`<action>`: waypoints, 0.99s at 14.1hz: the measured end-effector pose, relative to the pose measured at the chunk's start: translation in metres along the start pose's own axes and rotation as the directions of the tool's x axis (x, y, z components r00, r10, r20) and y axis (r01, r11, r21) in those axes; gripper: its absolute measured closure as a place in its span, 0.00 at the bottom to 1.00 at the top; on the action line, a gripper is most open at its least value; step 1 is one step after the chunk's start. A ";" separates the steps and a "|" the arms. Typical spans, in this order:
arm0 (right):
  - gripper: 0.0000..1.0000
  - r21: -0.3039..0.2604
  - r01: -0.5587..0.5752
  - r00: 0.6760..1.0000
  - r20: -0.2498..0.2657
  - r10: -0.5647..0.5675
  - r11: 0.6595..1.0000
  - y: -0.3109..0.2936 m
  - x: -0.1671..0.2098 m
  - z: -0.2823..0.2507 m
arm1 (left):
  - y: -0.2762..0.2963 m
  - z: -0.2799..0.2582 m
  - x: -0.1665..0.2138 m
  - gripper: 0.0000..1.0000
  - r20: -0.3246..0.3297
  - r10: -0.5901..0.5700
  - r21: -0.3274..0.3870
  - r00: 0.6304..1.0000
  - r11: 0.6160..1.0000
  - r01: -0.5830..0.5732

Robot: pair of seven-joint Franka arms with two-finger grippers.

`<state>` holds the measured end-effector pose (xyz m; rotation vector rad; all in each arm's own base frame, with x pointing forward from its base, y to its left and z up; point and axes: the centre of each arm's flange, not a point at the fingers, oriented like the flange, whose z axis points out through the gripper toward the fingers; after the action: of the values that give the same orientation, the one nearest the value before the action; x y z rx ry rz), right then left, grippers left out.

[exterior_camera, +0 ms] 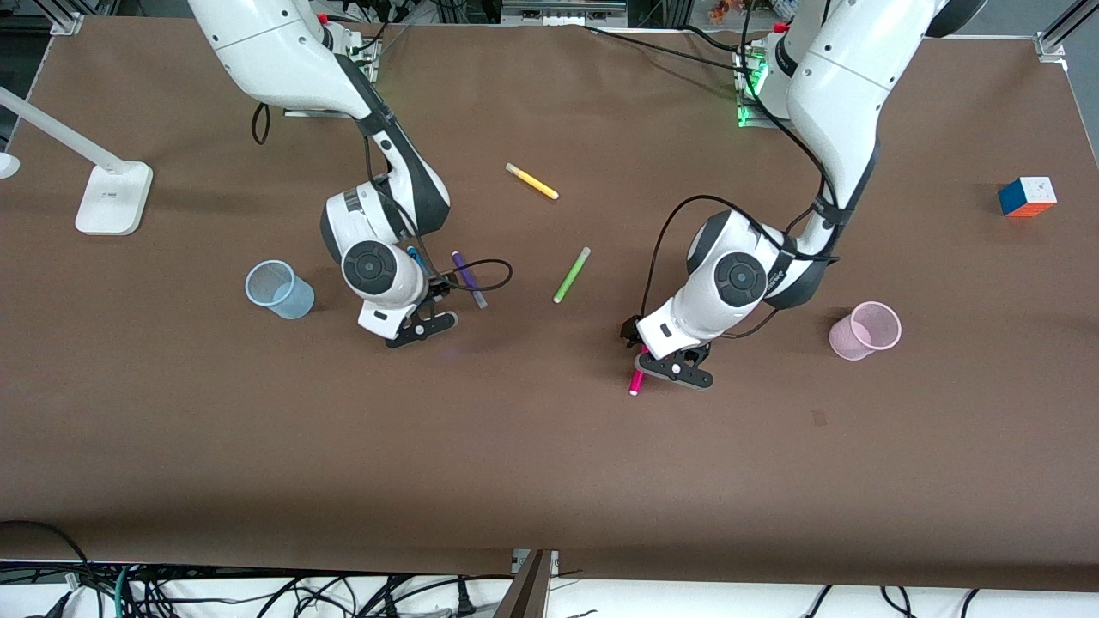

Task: Place pink and blue markers in matching cups
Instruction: 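Grasp blue with the right gripper while the left gripper grasps pink, then carry the blue marker over the clear cup while the left gripper lifts pink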

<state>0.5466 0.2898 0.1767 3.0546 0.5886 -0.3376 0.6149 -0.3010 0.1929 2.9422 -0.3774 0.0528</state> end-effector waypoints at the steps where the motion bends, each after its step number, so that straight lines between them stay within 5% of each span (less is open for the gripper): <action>1: 0.04 -0.002 0.005 1.000 0.002 -0.005 1.000 -0.003 -0.002 0.003 | 0.001 0.005 -0.002 0.00 0.007 0.003 0.002 1.000 1.000 -0.003; 5: 0.51 -0.007 0.022 1.000 -0.001 -0.022 1.000 -0.013 -0.003 0.005 | 0.005 0.016 -0.006 0.04 0.016 0.101 0.069 0.995 0.992 -0.102; 8: 0.80 -0.010 0.021 1.000 -0.006 -0.021 1.000 -0.008 -0.003 0.002 | 0.008 0.017 -0.006 0.36 0.016 0.134 0.089 0.991 0.987 -0.135; 12: 0.83 -0.031 0.162 0.983 -0.087 -0.164 0.986 0.013 0.007 -0.047 | 0.011 0.020 -0.008 0.78 0.021 0.141 0.091 0.990 0.986 -0.142; 14: 0.83 -0.050 0.283 0.954 -0.084 -0.286 0.958 0.050 0.000 -0.099 | 0.011 0.020 -0.007 0.82 0.021 0.147 0.092 0.989 0.985 -0.148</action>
<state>0.5856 0.2486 0.2723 2.9598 1.0328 -0.1879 0.6051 -0.3132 0.1743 3.0023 -0.6102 0.0710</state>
